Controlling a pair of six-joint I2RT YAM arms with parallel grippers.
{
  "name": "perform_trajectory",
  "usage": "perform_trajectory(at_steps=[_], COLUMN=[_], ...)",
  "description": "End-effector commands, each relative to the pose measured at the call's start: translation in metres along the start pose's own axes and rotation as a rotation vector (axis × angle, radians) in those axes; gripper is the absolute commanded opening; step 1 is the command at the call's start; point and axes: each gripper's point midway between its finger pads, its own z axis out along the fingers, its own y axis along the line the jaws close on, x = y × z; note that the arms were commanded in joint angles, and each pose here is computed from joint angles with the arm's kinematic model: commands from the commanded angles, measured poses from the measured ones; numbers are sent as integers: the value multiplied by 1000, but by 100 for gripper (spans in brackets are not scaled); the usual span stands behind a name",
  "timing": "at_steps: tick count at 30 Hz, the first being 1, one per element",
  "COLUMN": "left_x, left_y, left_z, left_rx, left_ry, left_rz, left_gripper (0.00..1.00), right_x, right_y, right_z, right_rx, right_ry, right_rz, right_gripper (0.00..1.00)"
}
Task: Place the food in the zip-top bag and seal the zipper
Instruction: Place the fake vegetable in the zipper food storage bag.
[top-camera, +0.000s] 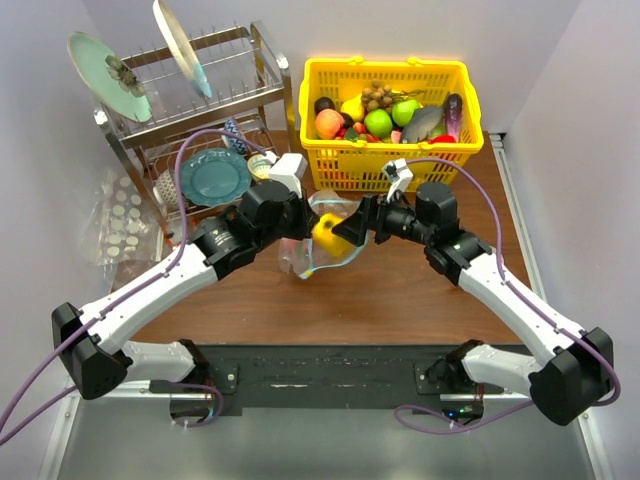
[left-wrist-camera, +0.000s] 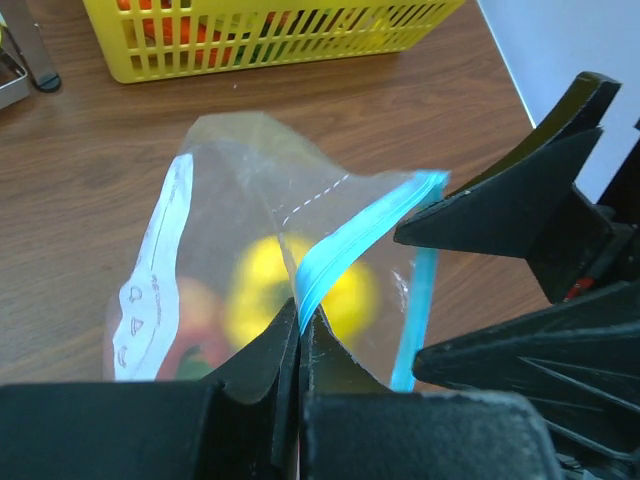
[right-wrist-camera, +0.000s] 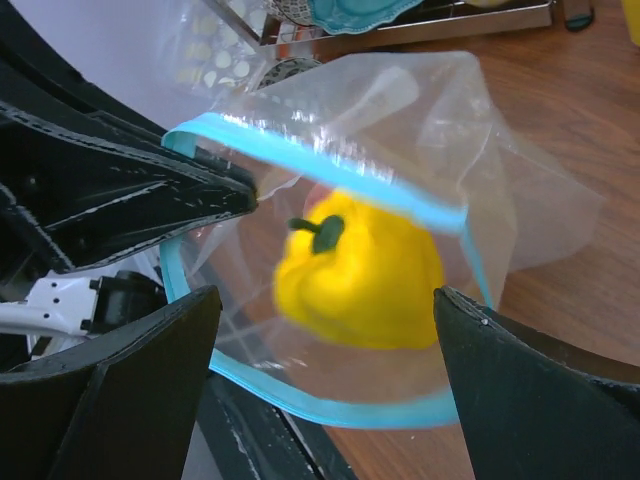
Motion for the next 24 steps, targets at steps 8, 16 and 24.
perform_trajectory(at_steps=[8, 16, 24], left_x=[-30, -30, -34], left_y=[-14, -11, -15], left_z=[-12, -11, -15], left_rx=[50, 39, 55], left_ry=[-91, -95, -103], left_rz=[-38, -38, -43], left_gripper=[0, 0, 0], right_x=[-19, 10, 47], right_y=[-2, -35, -71], right_z=[-25, -40, -29], right_rx=[141, 299, 386], right_ry=[-28, 60, 120], right_rz=[-28, -27, 28], right_gripper=[82, 67, 55])
